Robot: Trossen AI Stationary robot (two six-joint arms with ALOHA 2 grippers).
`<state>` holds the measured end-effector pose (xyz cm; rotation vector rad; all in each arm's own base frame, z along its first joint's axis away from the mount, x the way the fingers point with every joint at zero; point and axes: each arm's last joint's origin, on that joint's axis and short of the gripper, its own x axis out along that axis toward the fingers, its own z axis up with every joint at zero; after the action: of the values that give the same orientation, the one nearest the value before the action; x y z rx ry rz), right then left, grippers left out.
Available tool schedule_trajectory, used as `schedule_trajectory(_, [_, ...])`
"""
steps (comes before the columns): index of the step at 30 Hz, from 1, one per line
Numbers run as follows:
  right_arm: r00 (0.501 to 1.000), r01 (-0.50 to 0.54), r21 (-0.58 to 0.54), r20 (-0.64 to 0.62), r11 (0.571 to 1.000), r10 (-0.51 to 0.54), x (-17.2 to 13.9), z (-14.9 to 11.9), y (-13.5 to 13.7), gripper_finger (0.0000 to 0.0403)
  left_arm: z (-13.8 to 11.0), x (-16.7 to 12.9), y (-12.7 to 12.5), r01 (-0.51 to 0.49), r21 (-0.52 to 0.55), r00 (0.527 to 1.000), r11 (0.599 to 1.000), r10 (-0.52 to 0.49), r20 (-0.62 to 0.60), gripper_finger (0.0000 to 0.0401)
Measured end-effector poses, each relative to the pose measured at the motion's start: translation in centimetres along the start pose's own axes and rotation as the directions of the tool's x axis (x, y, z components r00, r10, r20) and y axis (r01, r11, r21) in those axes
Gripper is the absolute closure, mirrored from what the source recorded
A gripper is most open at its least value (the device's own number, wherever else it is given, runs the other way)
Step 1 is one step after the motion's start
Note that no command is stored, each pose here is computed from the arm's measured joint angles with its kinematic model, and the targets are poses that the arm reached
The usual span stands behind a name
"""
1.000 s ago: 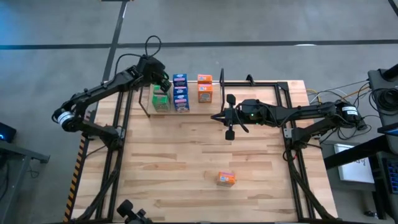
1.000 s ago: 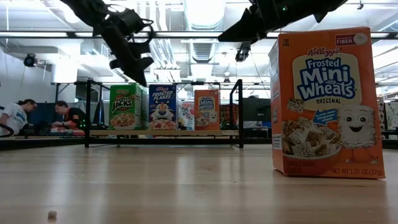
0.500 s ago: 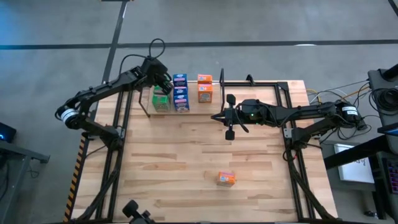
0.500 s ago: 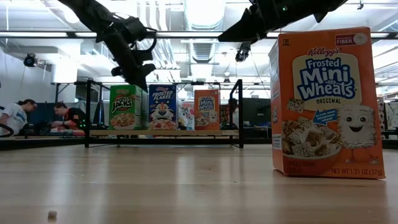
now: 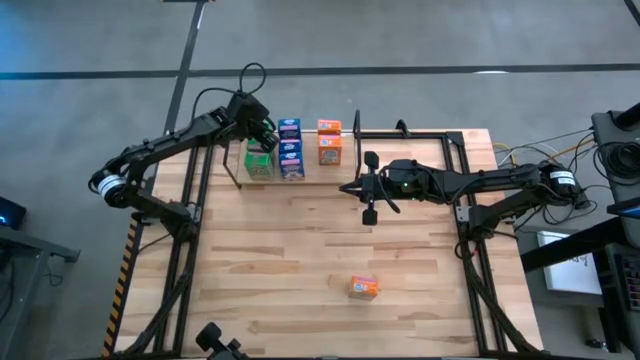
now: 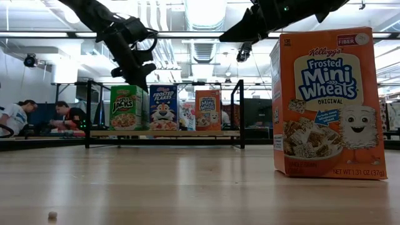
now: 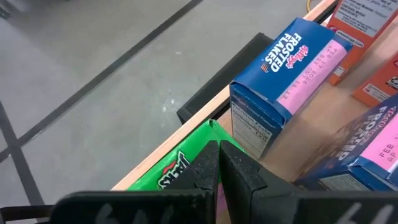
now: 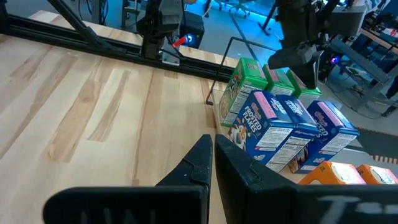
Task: Stack cereal on shelf
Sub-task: Adjust the green cereal boxes on the shelf, then put the orange cereal box on the shelf aligned with the other orange cereal box
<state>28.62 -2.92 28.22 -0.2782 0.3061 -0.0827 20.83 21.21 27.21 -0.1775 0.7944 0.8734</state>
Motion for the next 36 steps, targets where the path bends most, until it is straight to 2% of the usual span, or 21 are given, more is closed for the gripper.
schedule_trajectory(5, [1.0, 0.0, -0.001, 0.0, 1.0, 0.0, 0.0, 0.0, 0.0, 0.0394, 0.1, -1.2, -0.2, 0.011, -0.013, 1.0, 1.0, -0.01, 0.016, 0.0401])
schedule_trajectory(9, [1.0, 0.0, -0.001, 0.0, 1.0, 0.0, 0.0, 0.0, 0.0, 0.0394, 0.2, -4.6, -1.9, 0.069, 0.013, 0.994, 0.998, -0.07, 0.082, 0.0401])
schedule_trajectory(12, [1.0, 0.0, -0.001, 0.0, 1.0, 0.0, 0.0, 0.0, 0.0, 0.0394, -0.2, -7.7, -4.4, 0.164, 0.054, 0.972, 0.985, -0.17, 0.16, 0.0401])
schedule_trajectory(14, [1.0, 0.0, 0.001, 0.001, 1.0, 0.0, 0.0, 0.0, 0.0, 0.0394, -0.8, -9.8, -6.4, 0.25, 0.092, 0.938, 0.964, -0.265, 0.226, 0.0401])
schedule_trajectory(16, [1.0, 0.0, 0.007, 0.0, 1.0, 0.0, 0.0, 0.0, 0.0, 0.0394, -1.8, -11.9, -8.5, 0.346, 0.14, 0.879, 0.928, -0.373, 0.296, 0.0401])
schedule_trajectory(20, [1.0, 0.0, 0.032, 0.0, 0.999, 0.0, 0.0, 0.0, 0.0, 0.0394, -4.5, -15.1, -12.0, 0.502, 0.281, 0.735, 0.818, -0.575, 0.36, 0.0401])
schedule_trajectory(22, [1.0, -0.001, 0.044, 0.0, 0.999, 0.001, 0.0, 0.0, 0.0, 0.0394, -5.8, -16.5, -13.2, 0.548, 0.32, 0.664, 0.773, -0.634, 0.397, 0.0401])
schedule_trajectory(26, [1.0, -0.004, 0.064, -0.003, 0.998, 0.004, 0.0, 0.0, 0.0, 0.0394, -8.4, -17.9, -14.5, 0.592, 0.373, 0.583, 0.715, -0.699, 0.415, 0.0401])
schedule_trajectory(31, [0.999, -0.013, 0.115, -0.045, 0.993, 0.018, 0.0, -0.4, 0.2, 0.0394, -11.1, -17.9, -15.3, 0.623, 0.429, 0.544, 0.654, -0.756, 0.363, 0.0401])
schedule_trajectory(36, [0.995, -0.017, 0.157, -0.09, 0.987, 0.032, 0.0, -0.9, 0.3, 0.0394, -12.5, -16.8, -15.5, 0.613, 0.443, 0.559, 0.654, -0.755, 0.342, 0.0401])
